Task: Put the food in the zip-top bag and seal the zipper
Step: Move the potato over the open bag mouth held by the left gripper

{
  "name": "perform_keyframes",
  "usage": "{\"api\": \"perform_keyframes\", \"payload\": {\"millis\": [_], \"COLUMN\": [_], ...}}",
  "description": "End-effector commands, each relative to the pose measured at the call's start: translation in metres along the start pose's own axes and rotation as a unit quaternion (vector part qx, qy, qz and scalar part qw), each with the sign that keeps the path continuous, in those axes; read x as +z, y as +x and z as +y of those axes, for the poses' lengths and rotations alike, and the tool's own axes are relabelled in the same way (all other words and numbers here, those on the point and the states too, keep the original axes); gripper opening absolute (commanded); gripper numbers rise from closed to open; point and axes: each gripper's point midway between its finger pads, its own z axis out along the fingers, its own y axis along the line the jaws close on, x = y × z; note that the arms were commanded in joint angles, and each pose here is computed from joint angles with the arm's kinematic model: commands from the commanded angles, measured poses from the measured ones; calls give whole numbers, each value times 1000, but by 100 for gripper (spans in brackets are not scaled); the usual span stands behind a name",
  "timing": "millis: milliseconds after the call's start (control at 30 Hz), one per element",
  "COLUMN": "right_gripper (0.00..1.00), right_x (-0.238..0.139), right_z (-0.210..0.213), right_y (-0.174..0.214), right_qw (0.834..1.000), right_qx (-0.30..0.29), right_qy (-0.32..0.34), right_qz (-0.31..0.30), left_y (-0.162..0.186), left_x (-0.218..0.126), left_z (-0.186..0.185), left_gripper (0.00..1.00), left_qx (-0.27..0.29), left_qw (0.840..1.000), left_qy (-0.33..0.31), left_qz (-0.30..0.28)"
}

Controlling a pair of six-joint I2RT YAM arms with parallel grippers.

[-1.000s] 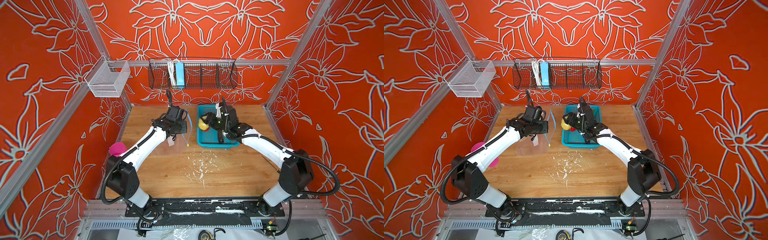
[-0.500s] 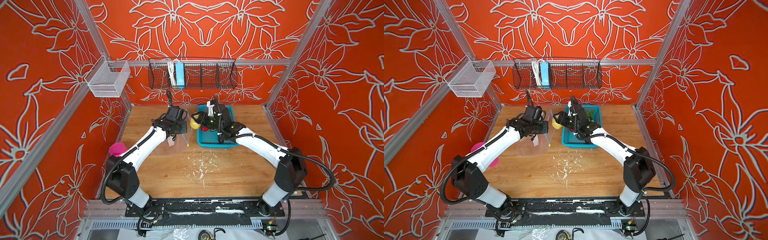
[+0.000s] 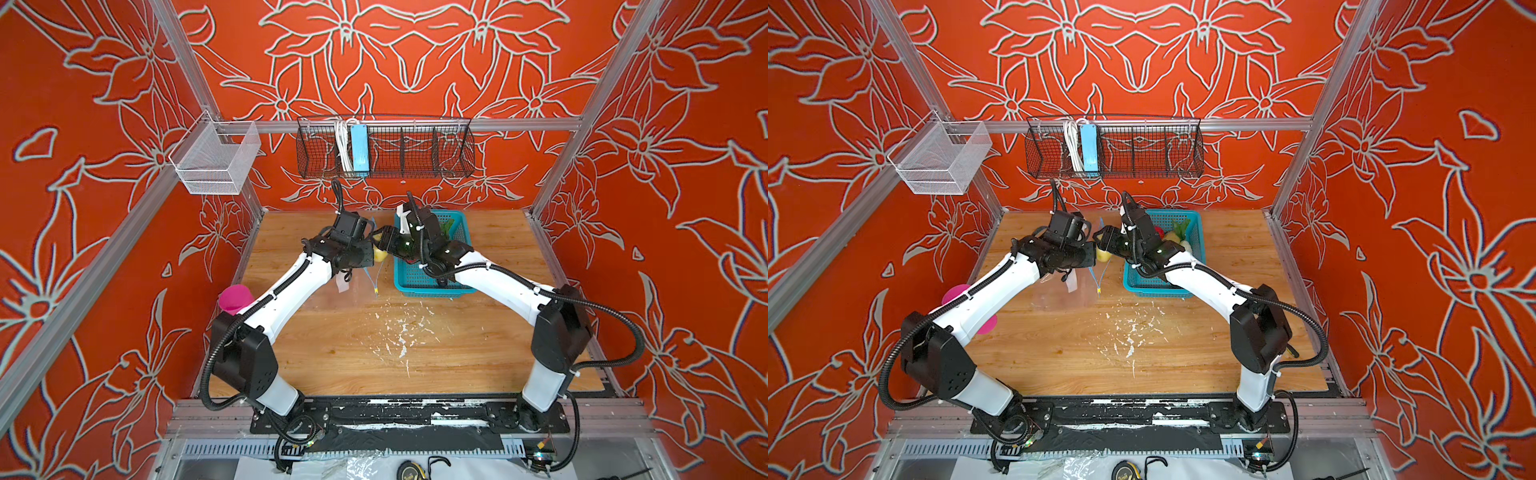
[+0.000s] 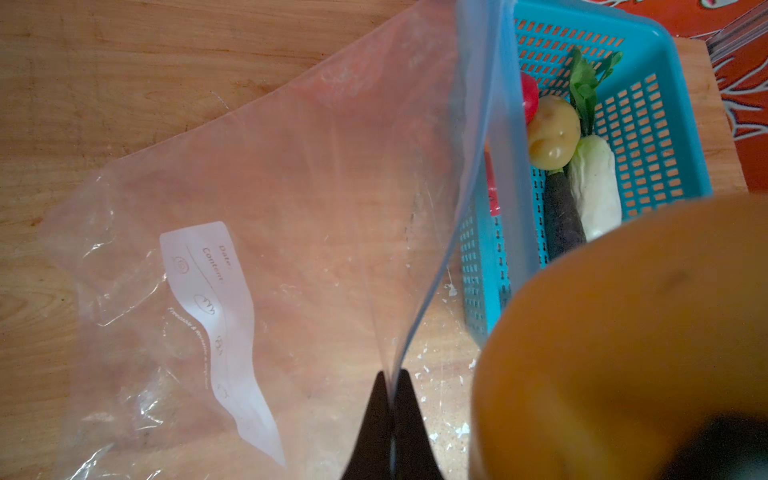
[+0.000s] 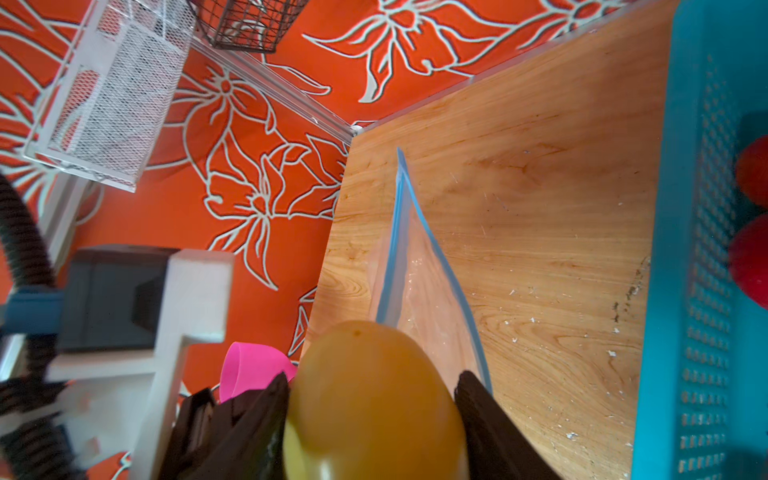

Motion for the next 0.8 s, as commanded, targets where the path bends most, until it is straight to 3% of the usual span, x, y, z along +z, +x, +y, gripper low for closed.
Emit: {"api": "perform_keyframes", "payload": {"millis": [0,767], "right_gripper": [32,30], "right_x": [4,23], "right_z": [7,-15], "right_y": [-1,40], "right_qw": [1000,998], "right_qx": [-4,-13], "right_qy": [-3,44], "right_qz": [-3,37], "left_y": [-3,-11], "left_x": [-9,-25], "left_z": [-1,8], "left_gripper": [0,0], "left_qx": [-6,-24], "left_qw": [1000,999], "left_qy": [8,5], "left_qz": [-6,-25]}}
